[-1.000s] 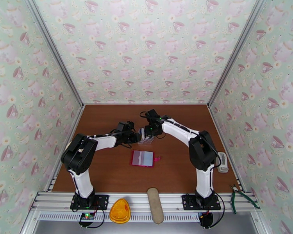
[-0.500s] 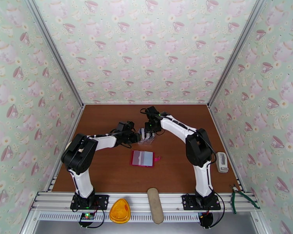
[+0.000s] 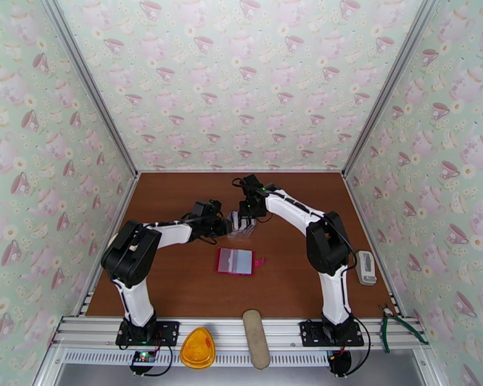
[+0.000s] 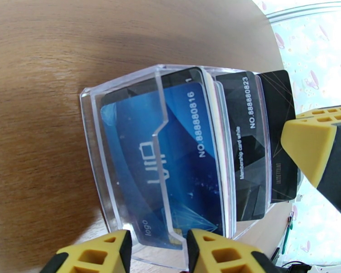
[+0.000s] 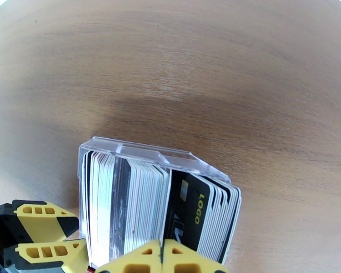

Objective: Put the credit cards into the card holder

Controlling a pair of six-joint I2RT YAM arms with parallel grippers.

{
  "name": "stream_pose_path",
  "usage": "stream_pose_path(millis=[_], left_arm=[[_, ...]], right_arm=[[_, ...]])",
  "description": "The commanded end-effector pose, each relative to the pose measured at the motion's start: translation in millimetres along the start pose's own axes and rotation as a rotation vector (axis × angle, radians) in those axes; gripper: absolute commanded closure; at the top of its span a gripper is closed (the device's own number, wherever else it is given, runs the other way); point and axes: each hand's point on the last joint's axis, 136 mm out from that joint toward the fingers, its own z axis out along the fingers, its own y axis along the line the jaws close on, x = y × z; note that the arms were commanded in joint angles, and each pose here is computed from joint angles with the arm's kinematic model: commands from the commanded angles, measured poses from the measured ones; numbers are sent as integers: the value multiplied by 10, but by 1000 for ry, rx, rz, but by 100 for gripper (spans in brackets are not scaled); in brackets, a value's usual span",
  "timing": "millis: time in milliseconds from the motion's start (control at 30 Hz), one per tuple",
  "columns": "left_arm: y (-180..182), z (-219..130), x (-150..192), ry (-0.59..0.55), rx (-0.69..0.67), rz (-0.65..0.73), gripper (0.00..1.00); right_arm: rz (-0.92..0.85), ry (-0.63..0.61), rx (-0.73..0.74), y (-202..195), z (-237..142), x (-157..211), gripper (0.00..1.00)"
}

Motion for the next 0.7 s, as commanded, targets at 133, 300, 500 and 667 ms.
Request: stream_pose_path(millis=[133, 300, 500, 667], left_arm=[[31, 63, 109, 33, 25, -28, 60], [-8, 55, 88, 17, 49, -24, 60], [-119, -26, 18, -27, 90, 0, 60], [-220, -128, -41, -70, 124, 26, 59]], right_arm=[[17, -77, 8, 19, -360, -180, 100], [19, -102, 19, -10, -508, -206, 100], [25, -127, 6, -4, -659, -204, 100], [34, -154, -2, -16, -807, -193, 100]])
